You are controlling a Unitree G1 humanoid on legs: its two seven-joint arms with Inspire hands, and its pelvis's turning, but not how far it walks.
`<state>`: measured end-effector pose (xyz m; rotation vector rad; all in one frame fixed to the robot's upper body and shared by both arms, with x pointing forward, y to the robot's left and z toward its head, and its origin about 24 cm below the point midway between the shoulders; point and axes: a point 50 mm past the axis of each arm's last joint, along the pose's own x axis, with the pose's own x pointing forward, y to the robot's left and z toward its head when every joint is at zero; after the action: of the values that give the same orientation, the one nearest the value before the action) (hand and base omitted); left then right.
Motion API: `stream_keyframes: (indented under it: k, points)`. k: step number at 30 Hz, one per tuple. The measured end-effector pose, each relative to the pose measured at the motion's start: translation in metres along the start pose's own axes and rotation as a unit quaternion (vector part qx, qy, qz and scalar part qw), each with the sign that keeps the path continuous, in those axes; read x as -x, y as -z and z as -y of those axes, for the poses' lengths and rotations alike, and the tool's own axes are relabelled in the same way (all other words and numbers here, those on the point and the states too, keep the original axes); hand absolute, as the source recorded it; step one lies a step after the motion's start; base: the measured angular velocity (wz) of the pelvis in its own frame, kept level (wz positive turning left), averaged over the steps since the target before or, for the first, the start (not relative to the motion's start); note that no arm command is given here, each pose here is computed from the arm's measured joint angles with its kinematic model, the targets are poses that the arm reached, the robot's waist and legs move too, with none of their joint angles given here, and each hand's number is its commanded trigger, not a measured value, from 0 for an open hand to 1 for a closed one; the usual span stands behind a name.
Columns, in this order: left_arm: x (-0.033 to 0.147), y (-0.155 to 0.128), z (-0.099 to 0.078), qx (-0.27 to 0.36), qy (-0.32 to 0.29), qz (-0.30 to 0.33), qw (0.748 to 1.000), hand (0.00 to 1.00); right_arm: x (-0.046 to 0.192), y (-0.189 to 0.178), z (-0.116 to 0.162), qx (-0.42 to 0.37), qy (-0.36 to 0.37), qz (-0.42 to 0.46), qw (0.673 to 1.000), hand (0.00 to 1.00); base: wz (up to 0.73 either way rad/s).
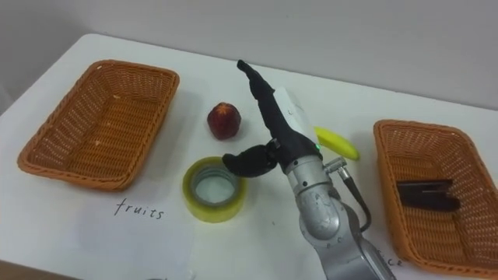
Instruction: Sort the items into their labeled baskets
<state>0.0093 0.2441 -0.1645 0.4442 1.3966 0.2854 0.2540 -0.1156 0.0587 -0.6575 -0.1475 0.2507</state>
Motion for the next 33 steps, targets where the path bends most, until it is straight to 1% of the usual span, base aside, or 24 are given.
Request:
stream_keyframes:
  k: [10,16,33]
  points:
    - [-0.001,-0.002,-0.004,-0.004,0.005,0.003,1.000,0.00,0.001,0.008,-0.006,0.003,-0.014,-0.017,1.000,0.00,0.04]
    - [-0.001,-0.003,-0.004,-0.004,0.005,0.006,1.000,0.00,0.002,0.012,-0.016,0.004,-0.044,-0.027,0.999,0.00,0.00]
    - [-0.001,-0.005,-0.004,-0.003,0.003,0.004,1.000,0.00,0.004,0.026,-0.024,0.001,-0.062,-0.062,0.996,0.00,0.00]
